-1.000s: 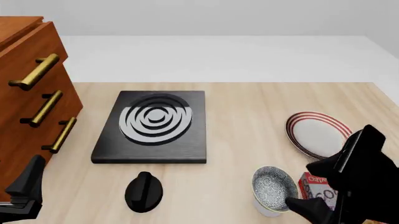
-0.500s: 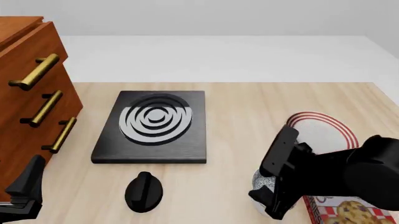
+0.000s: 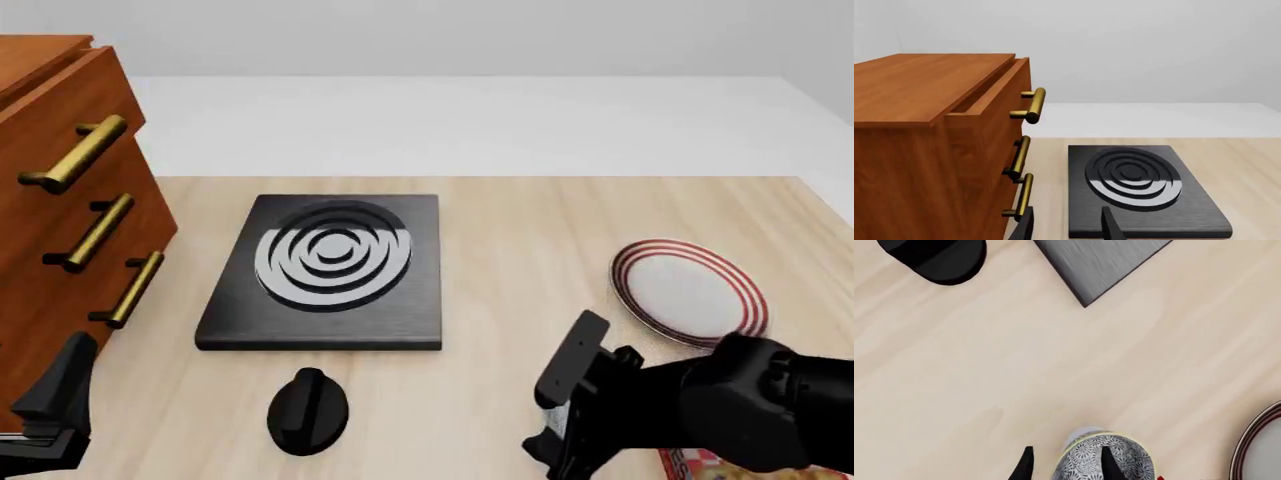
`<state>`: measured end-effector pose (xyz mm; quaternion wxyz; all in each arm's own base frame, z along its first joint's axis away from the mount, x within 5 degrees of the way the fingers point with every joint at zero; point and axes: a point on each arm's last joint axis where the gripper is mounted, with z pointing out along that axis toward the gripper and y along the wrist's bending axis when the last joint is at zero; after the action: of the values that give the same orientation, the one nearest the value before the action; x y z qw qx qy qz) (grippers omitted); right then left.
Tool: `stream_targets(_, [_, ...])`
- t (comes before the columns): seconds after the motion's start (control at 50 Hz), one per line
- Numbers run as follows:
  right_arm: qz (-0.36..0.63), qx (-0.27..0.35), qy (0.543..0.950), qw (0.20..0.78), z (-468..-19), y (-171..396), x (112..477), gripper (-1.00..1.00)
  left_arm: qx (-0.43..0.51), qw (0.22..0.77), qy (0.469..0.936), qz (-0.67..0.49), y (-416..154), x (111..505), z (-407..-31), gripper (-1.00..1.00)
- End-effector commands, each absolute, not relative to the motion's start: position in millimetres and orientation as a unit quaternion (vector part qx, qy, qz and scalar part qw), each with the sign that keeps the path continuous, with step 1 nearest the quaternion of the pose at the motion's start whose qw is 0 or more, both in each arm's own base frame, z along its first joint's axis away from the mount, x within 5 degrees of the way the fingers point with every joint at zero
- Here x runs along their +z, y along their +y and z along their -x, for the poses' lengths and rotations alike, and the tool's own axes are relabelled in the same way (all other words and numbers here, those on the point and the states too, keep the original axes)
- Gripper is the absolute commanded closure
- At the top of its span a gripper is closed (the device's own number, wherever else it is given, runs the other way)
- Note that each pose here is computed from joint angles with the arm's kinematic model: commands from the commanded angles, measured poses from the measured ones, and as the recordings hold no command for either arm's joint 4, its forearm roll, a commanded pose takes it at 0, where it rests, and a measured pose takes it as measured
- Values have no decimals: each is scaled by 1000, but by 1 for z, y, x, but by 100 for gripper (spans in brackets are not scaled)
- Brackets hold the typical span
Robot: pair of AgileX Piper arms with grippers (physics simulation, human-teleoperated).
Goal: Pick the akita bowl on the ramekin and place it on the plate.
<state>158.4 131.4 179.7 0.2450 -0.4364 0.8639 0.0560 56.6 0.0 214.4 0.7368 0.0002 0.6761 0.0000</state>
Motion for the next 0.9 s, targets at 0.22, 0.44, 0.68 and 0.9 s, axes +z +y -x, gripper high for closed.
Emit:
stream_targets(0.22, [420,68,872,241,-148,131,164,100,0,737,676,0,0,214,-57,-100])
stream_targets(0.44, [421,64,872,243,-151,129,171,100,0,737,676,0,0,214,-57,-100])
stream_targets(0.68, [427,56,865,257,-153,121,197,100,0,737,676,0,0,214,-57,-100])
stream_targets(0.9, [433,56,860,263,-148,118,211,100,0,737,676,0,0,214,-57,-100])
